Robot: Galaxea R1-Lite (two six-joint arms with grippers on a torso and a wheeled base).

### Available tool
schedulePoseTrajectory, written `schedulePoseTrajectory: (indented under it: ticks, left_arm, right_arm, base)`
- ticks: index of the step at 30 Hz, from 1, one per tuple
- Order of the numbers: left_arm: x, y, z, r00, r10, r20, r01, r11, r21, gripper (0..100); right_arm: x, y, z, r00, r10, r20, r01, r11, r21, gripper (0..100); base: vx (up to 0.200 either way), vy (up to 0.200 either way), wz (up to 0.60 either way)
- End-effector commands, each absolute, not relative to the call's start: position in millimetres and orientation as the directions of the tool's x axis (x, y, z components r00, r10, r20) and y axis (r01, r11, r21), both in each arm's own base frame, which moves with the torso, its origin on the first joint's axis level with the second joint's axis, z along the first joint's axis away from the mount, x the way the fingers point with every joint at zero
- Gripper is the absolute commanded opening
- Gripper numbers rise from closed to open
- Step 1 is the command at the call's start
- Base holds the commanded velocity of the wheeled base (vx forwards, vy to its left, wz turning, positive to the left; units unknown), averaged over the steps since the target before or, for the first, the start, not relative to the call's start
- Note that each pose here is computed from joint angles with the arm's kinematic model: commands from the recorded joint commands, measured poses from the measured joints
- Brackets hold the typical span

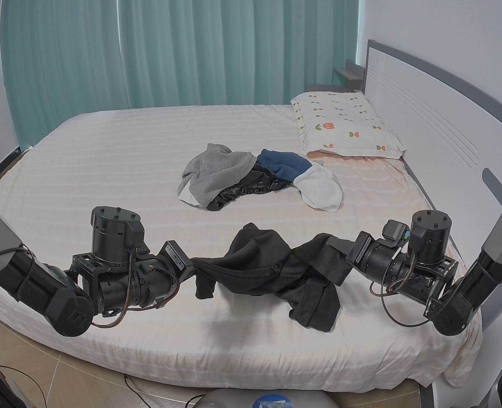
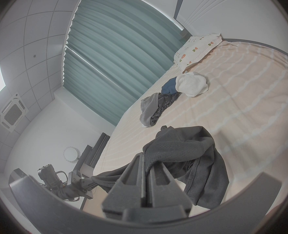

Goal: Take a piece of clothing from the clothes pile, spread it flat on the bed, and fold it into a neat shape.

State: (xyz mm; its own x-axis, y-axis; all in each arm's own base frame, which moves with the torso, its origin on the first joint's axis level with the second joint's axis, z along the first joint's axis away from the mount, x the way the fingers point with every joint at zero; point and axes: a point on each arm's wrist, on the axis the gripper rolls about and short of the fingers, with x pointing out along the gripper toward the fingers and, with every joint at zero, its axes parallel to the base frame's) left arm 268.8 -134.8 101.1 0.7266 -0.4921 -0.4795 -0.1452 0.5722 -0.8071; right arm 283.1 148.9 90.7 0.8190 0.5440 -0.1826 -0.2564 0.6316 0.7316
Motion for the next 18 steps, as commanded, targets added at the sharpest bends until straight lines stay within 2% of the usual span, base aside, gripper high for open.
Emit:
schedulePoseTrajectory:
  ticks: [1,4,8,18]
  left_arm:
    - [270,-135,102,0.731,-0.491,-0.473,-0.142,0.569,-0.810,0]
    - [270,-134,104,0.736,-0.491,-0.467,-0.146,0.558,-0.817,0]
    - [271,-125,111,0.749,-0.492,-0.444,-0.175,0.499,-0.849,0]
    - [273,-123,119,0.763,-0.493,-0.419,-0.164,0.480,-0.862,0]
  right_arm:
    - [283,149,91,0.819,0.544,-0.182,-0.257,0.631,0.732,0]
    - [283,149,91,0.818,0.545,-0.182,-0.258,0.631,0.732,0]
    - [281,151,92,0.815,0.552,-0.179,-0.265,0.628,0.732,0]
    - [280,150,101,0.823,0.548,-0.151,-0.278,0.620,0.733,0]
  base:
    - [0.000,0.000,0.00]
    - [0.000,0.000,0.00]
    - [0.000,0.000,0.00]
    - [0.000,0.200,0.00]
